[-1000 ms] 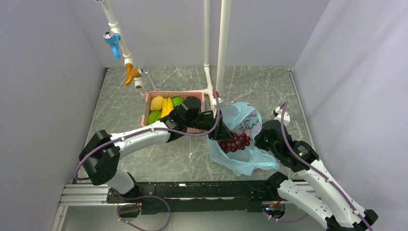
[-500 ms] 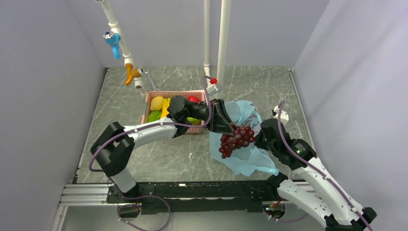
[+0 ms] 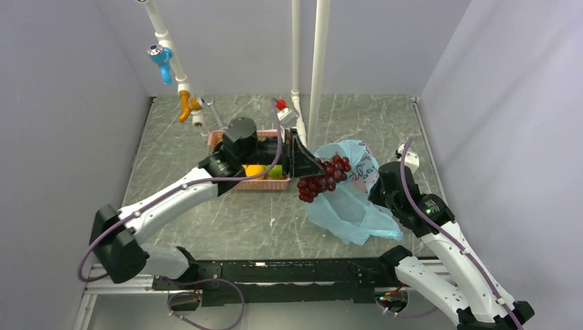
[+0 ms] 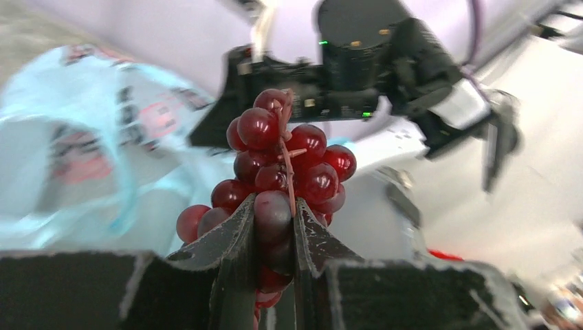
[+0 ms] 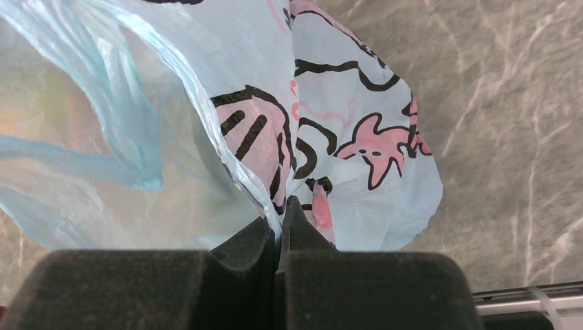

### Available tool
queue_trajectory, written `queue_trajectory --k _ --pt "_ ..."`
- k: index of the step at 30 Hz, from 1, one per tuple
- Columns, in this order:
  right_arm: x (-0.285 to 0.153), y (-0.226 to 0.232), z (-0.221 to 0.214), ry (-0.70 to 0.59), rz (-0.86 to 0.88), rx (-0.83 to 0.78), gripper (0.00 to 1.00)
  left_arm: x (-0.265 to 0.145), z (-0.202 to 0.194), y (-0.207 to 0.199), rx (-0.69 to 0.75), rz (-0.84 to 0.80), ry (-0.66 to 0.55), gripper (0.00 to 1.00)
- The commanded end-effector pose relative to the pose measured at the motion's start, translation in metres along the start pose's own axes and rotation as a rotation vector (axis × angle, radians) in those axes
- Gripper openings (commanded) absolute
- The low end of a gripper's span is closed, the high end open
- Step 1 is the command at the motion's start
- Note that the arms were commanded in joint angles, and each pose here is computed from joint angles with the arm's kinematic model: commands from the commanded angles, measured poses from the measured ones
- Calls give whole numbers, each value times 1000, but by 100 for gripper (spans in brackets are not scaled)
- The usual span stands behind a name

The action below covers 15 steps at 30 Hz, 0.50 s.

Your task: Take the fake fruits out of the plastic bag

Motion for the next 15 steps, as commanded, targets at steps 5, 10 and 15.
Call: queue_trajectory --k 5,10,15 --pt "-1 1 45 -107 6 -4 0 -89 16 28 100 708 -123 0" --pt "2 -4 47 -102 2 -9 0 -143 24 38 194 1034 -210 0" --pt "1 -10 50 -112 -16 -8 0 -163 31 66 150 1178 -264 0"
Point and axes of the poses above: each gripper's point midway between its finger pads, its own x axis out along the fingers, its own y axis along the line the jaws close on, z = x × y, the point moved 5 cm from there along -x, back along the fingers, and after that the axes turned 4 degrees about -x, right-handed, at the moved point
